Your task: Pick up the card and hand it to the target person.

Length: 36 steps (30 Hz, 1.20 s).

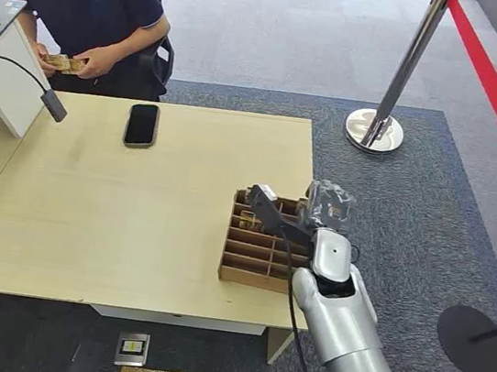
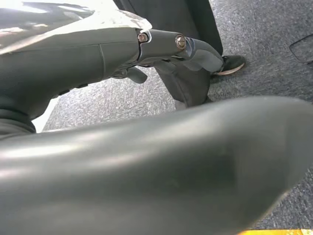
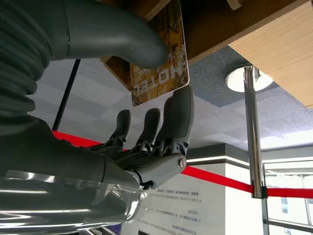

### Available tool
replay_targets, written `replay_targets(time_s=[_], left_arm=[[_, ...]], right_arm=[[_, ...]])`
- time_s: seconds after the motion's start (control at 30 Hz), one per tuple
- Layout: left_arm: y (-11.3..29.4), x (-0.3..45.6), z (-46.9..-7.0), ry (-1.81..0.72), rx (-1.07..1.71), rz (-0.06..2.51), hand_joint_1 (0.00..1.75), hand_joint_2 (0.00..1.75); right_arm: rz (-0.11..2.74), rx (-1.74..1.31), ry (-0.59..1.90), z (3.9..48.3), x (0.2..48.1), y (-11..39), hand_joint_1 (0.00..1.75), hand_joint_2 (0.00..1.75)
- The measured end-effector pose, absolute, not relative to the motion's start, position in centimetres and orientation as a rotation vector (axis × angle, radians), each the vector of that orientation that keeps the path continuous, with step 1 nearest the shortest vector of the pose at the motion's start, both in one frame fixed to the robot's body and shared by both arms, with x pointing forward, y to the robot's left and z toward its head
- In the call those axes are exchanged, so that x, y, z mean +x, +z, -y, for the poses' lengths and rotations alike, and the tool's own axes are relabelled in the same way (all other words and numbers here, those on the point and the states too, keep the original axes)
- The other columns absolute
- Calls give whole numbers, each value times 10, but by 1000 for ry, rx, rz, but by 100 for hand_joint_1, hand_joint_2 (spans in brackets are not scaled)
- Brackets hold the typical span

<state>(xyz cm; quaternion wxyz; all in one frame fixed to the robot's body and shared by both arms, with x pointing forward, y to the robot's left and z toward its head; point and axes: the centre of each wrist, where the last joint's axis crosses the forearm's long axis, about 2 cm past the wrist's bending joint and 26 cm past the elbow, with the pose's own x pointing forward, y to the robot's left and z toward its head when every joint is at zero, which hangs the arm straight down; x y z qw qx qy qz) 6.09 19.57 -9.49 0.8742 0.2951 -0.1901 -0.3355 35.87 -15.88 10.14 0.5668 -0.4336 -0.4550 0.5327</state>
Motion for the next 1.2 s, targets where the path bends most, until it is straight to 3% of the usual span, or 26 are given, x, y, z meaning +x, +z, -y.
replay_targets(time_s=[0.67,0.83,1.2], left_arm=[[-95,61,-196,-696,616,394,0,0],[-95,61,-196,-690,616,392,0,0],[-95,61,-196,-677,616,390,0,0]], right_arm=[[1080,-1013,1244,157,361,103,128,175],[1101,-1010,1249,154,360,103,144,175],[1212,-1038,1218,146,357,121,147,175]])
